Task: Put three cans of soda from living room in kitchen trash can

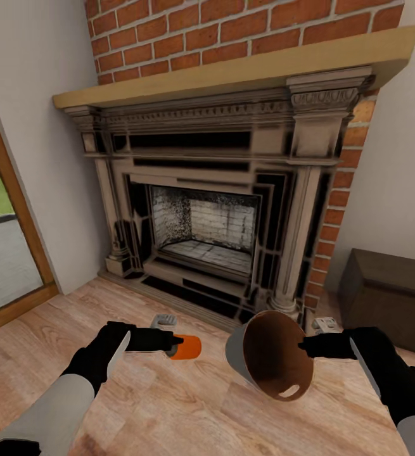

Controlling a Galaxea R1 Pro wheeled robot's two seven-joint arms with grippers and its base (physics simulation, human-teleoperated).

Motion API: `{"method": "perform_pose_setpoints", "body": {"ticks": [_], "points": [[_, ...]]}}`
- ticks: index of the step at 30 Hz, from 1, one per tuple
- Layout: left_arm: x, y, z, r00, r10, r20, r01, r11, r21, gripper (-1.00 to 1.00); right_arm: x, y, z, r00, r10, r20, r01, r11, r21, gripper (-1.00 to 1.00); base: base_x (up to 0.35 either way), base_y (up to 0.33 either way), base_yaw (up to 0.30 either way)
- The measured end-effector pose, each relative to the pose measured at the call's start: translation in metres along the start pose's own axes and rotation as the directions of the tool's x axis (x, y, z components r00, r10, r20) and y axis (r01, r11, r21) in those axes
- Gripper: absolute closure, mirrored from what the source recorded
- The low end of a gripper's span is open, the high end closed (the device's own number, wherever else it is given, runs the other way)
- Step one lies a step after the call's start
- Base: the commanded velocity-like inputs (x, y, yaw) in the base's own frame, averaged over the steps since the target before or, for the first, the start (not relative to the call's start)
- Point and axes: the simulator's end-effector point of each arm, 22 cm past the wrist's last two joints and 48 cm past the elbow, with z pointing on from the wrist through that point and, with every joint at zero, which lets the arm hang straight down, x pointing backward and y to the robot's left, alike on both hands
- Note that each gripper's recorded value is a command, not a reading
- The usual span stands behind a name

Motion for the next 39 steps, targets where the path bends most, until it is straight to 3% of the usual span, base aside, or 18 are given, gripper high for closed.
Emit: {"method": "perform_pose_setpoints", "body": {"ticks": [3, 7, 11, 15, 20, 23, 25, 28, 30, 32, 36, 39], "points": [[-0.009, -0.01, -0.006, 1.0, 0.023, 0.017, -0.023, 1.0, 0.021, 1.0, -0.001, -0.01, 0.003, 1.0, -0.009, -0.022, 0.01, 0.999, 0.051, 1.0, 0.0, 0.0, 0.0], [-0.038, -0.026, -0.02, 0.994, 0.084, 0.074, -0.086, 0.996, 0.029, 1.0, -0.004, 0.0, 0.005, 1.0, 0.016, -0.025, -0.015, 0.999, 0.033, 1.0, 0.0, 0.0, 0.0], [-0.076, -0.044, -0.045, 0.974, 0.169, 0.153, -0.174, 0.985, 0.015, 1.0, 0.0, -0.003, 0.005, 0.999, 0.007, -0.043, -0.004, 0.998, 0.057, 1.0, 0.0, 0.0, 0.0], [-0.1, -0.058, -0.067, 0.954, 0.221, 0.205, -0.226, 0.974, 0.001, 1.0, -0.003, 0.003, 0.001, 0.999, 0.013, -0.037, -0.012, 0.999, 0.045, 1.0, 0.0, 0.0, 0.0], [-0.147, -0.114, -0.124, 0.921, 0.283, 0.268, -0.289, 0.957, -0.016, 1.0, -0.016, 0.024, 0.005, 1.0, -0.001, -0.018, 0.002, 0.998, 0.059, 1.0, 0.0, 0.0, 0.0], [-0.157, -0.137, -0.144, 0.912, 0.299, 0.281, -0.306, 0.952, -0.021, 1.0, -0.024, 0.03, 0.003, 1.0, -0.021, -0.007, 0.021, 0.996, 0.09, 1.0, 0.0, 0.0, 0.0], [-0.16, -0.146, -0.151, 0.919, 0.287, 0.272, -0.295, 0.955, -0.012, 1.0, -0.035, 0.041, 0.005, 0.999, -0.037, -0.01, 0.038, 0.995, 0.097, 1.0, 0.0, 0.0, 0.0], [-0.163, -0.15, -0.154, 0.928, 0.274, 0.254, -0.281, 0.96, -0.008, 1.0, -0.039, 0.073, 0.008, 0.999, -0.014, -0.036, 0.015, 0.999, 0.037, 1.0, 0.0, 0.0, 0.0], [-0.162, -0.155, -0.152, 0.934, 0.271, 0.234, -0.279, 0.96, -0.001, 1.0, -0.042, 0.083, 0.009, 0.998, -0.039, -0.058, 0.042, 0.998, 0.051, 1.0, 0.0, 0.0, 0.0], [-0.16, -0.16, -0.148, 0.934, 0.282, 0.22, -0.29, 0.957, 0.005, 1.0, -0.045, 0.088, 0.011, 0.993, -0.086, -0.075, 0.093, 0.991, 0.092, 1.0, 0.0, 0.0, 0.0], [-0.157, -0.173, -0.142, 0.935, 0.281, 0.216, -0.297, 0.954, 0.044, 1.0, -0.045, 0.116, 0.016, 0.995, -0.062, -0.076, 0.064, 0.998, 0.027, 1.0, 0.0, 0.0, 0.0], [-0.151, -0.193, -0.135, 0.935, 0.287, 0.209, -0.312, 0.945, 0.101, 1.0, -0.042, 0.115, 0.019, 0.993, -0.078, -0.091, 0.082, 0.996, 0.044, 1.0, 0.0, 0.0, 0.0]]}}
